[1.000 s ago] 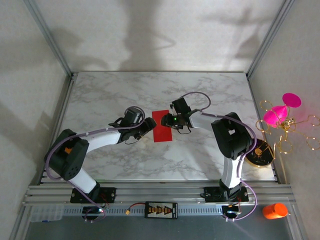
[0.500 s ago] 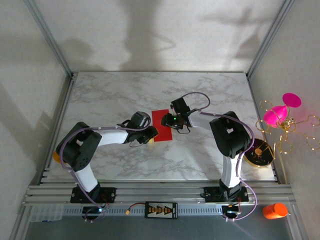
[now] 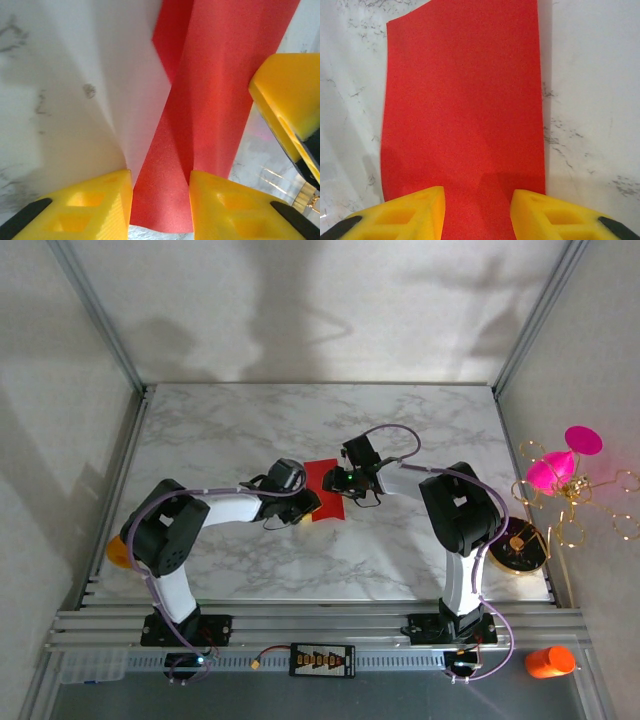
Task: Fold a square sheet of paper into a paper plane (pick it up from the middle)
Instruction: Third fold the triangle at the center of the table.
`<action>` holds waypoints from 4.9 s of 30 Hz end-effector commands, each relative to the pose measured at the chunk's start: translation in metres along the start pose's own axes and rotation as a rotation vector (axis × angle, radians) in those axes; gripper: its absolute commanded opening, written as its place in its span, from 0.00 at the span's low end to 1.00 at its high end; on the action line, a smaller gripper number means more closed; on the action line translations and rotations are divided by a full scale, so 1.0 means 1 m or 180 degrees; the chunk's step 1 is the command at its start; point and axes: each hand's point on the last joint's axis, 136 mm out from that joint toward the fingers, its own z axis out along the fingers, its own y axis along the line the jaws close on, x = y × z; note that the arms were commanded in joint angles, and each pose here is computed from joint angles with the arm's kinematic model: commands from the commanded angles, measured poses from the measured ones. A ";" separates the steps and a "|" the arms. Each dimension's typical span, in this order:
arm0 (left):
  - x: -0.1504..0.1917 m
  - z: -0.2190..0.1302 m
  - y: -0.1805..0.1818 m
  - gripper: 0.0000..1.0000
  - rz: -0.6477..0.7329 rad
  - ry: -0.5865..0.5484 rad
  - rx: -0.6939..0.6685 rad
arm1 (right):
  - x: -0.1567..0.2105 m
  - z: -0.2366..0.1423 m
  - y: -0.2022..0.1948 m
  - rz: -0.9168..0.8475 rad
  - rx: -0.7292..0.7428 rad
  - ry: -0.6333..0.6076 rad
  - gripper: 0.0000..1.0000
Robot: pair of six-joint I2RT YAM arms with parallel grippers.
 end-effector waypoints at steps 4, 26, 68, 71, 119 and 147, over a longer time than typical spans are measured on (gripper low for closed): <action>-0.006 -0.009 -0.037 0.39 0.0255 0.0007 0.0635 | 0.035 0.018 -0.051 0.0195 0.0478 0.0356 0.43; -0.029 -0.002 -0.022 0.21 -0.0044 0.0008 0.0749 | 0.018 0.005 -0.017 0.0204 -0.0129 0.0259 0.43; -0.038 -0.008 -0.024 0.00 -0.0574 0.0010 0.0525 | 0.051 -0.066 0.054 -0.3920 0.0036 -0.1958 0.69; -0.037 -0.007 -0.025 0.00 -0.0554 0.0028 0.0521 | 0.049 -0.060 0.055 -0.4026 0.0135 -0.1956 0.66; -0.082 -0.059 -0.010 0.40 -0.0477 -0.0683 0.0262 | 0.072 -0.045 0.069 -0.4092 -0.0322 -0.1624 0.00; -0.065 0.033 0.012 0.14 0.0321 -0.0136 -0.0628 | 0.104 -0.045 0.071 -0.2998 -0.1182 -0.0779 0.00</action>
